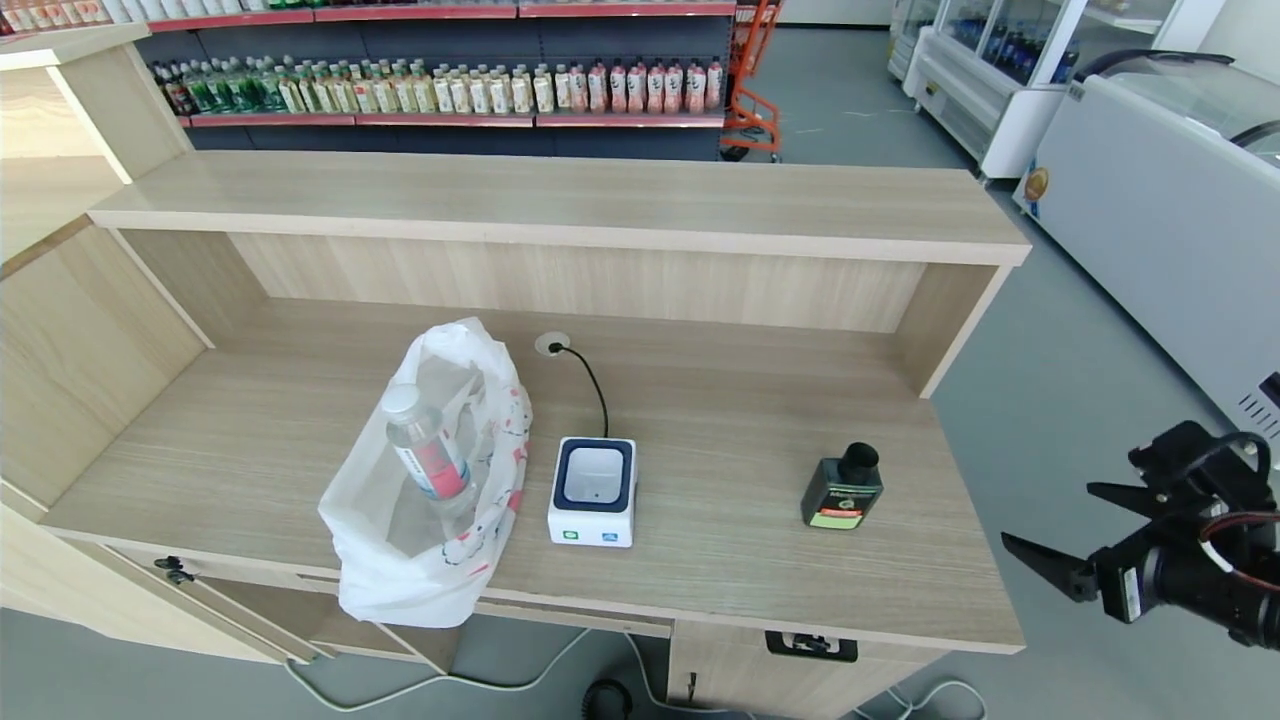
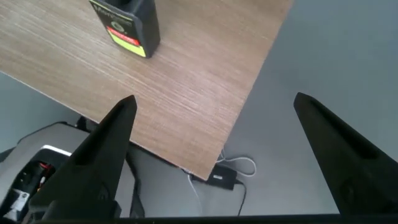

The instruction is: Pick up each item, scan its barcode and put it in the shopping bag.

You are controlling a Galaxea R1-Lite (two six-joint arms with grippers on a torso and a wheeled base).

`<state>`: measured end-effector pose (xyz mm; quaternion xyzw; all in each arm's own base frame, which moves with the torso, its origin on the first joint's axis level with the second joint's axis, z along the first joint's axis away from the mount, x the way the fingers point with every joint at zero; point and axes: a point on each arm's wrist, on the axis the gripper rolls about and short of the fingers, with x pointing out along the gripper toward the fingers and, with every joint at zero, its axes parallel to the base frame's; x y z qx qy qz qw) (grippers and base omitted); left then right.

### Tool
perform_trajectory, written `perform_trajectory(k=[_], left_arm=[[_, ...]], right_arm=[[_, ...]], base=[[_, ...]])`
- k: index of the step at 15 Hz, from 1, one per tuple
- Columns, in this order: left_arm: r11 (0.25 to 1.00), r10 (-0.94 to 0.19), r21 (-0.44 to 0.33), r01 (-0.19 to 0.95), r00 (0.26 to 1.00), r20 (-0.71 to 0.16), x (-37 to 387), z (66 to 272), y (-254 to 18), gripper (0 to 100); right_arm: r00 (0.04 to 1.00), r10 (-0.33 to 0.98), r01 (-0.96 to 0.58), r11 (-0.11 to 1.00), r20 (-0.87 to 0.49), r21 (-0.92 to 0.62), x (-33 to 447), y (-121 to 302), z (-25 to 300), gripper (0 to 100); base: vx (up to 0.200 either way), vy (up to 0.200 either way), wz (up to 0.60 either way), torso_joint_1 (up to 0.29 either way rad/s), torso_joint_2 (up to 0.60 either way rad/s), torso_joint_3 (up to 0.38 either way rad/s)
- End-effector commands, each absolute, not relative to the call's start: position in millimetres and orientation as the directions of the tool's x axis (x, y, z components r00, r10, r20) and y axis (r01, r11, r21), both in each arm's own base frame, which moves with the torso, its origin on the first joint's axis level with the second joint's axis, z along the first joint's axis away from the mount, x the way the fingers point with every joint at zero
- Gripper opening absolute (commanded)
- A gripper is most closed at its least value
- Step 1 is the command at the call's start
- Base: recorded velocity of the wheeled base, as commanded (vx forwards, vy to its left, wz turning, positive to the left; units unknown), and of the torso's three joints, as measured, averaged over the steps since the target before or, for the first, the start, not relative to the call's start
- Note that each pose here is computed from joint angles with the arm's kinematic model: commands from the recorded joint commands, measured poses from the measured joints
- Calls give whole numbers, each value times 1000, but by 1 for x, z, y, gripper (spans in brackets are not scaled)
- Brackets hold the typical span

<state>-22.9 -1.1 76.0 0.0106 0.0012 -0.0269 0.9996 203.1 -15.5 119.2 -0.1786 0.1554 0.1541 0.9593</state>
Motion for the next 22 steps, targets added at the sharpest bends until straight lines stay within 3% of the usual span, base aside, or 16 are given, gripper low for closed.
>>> perform_trajectory(k=[1, 3, 11, 22], left_arm=[[998, -54, 21, 54, 999, -3, -23, 76, -1, 0], [998, -54, 21, 54, 999, -3, -23, 76, -1, 0], [998, -55, 21, 55, 998, -3, -23, 76, -1, 0], [998, -55, 21, 55, 998, -3, -23, 76, -1, 0]], right_arm=[[875, 305, -428, 851, -377, -304, 234, -13, 111, 100], [852, 328, -486, 786, -408, -383, 247, -13, 100, 100], [784, 447, -615, 653, -431, -442, 289, -3, 76, 100], [722, 543, -692, 576, -428, -435, 329, 32, 59, 100]], base=[[0, 0, 0, 0, 0, 0], [0, 0, 0, 0, 0, 0], [0, 0, 0, 0, 0, 0], [0, 0, 0, 0, 0, 0]])
